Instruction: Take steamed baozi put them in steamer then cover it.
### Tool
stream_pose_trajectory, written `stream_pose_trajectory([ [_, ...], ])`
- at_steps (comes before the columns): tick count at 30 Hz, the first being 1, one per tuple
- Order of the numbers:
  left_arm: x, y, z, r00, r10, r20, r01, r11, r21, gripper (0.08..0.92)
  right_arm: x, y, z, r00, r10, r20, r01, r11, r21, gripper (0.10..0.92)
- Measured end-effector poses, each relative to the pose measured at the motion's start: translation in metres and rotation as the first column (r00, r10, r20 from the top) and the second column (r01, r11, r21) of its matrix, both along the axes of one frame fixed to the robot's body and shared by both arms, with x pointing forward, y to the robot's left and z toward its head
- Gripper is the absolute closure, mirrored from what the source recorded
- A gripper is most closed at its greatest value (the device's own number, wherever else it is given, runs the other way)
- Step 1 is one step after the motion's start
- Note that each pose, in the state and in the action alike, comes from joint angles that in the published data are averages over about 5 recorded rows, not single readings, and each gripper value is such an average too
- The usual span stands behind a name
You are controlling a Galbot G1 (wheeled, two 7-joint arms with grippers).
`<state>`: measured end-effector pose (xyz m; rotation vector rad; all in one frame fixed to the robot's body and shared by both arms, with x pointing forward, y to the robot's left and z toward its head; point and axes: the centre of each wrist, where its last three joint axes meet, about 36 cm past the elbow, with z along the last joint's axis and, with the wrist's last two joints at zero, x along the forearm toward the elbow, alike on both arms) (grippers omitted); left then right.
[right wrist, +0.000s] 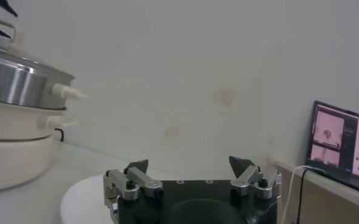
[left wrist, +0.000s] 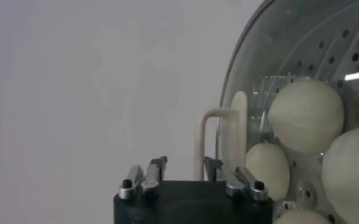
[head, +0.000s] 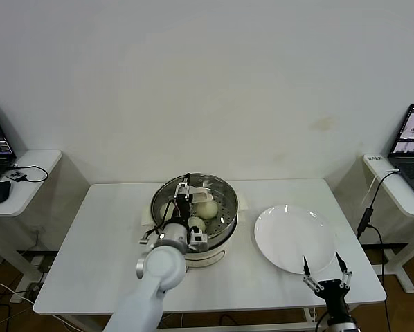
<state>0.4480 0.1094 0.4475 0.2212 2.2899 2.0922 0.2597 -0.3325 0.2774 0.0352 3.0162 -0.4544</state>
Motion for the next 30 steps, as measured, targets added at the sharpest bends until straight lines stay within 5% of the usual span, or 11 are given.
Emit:
stream_pose_trajectory([
  [7, -0.033, 0.008, 0.007, 0.9993, -0.032, 0.017, 0.033, 0.999, -0.044, 0.186, -0.001, 0.001, -0.002, 1.000, 0.002, -0.005, -0.002, 1.000, 0.001, 0.200],
  [19, -0.106, 0.059, 0.016, 0.9968, -0.063, 0.049, 0.074, 0.960, -0.270, 0.177, 0.000, -0.001, -0.003, 1.000, -0.004, -0.005, 0.004, 1.000, 0.007, 0.200],
  [24, -0.128, 0.096, -0.007, 0.9982, -0.059, 0.010, 0.057, 0.865, -0.498, 0.177, -0.002, 0.000, -0.002, 1.000, 0.000, -0.013, 0.001, 1.000, 0.012, 0.200],
  [30, -0.153, 0.135, -0.044, 0.9978, -0.012, -0.065, -0.041, 0.650, -0.758, 0.177, -0.005, 0.000, 0.004, 0.999, 0.022, -0.031, -0.020, 0.999, 0.035, 0.200],
])
